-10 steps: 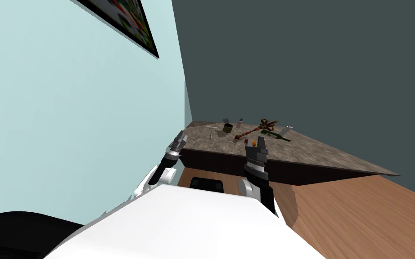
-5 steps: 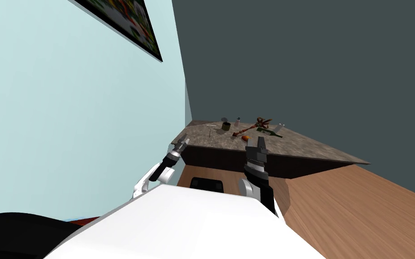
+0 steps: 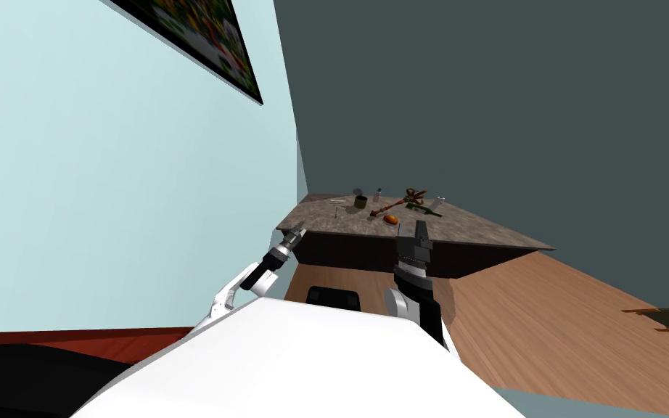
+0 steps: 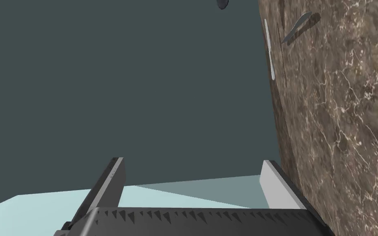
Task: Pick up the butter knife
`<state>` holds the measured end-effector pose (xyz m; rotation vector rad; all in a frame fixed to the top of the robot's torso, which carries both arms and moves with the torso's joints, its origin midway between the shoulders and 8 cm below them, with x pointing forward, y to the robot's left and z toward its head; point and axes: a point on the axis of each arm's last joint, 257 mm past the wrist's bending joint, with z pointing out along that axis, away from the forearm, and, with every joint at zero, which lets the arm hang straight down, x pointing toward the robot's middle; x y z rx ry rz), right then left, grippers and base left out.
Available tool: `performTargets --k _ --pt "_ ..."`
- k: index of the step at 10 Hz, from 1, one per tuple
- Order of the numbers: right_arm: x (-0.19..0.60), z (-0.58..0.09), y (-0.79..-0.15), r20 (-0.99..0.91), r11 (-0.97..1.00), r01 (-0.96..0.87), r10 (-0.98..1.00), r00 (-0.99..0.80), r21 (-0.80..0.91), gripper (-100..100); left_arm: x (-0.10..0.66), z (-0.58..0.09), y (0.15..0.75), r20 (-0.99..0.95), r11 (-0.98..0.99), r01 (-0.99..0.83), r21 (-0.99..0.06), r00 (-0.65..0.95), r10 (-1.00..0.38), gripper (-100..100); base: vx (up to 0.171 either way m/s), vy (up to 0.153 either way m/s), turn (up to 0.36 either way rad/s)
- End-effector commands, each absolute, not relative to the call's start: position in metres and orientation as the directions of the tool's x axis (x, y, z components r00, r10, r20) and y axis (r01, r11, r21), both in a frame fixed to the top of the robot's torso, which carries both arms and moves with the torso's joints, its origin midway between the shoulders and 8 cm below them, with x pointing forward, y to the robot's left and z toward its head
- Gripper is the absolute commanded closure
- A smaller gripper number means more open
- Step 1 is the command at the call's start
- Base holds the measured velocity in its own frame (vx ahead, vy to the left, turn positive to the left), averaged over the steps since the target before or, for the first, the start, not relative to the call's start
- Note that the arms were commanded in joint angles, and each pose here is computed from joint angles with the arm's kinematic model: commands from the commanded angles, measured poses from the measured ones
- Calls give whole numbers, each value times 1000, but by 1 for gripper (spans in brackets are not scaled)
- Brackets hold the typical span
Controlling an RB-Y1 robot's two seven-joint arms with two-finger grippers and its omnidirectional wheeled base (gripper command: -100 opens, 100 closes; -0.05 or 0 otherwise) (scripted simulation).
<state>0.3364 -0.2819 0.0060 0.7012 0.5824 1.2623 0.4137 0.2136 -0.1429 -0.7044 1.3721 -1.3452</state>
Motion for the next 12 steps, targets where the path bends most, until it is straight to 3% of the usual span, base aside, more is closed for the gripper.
performTargets --k 1,12 --pt "336 6 -282 -14 152 -645 977 214 749 0 417 -164 217 -274 223 190 -956 -312 -910 -100 -94 -44 -115" --pt "336 6 -282 -14 152 -645 977 214 749 0 420 -260 279 -367 428 -72 -901 -401 -840 -100 -57 -35 -120"
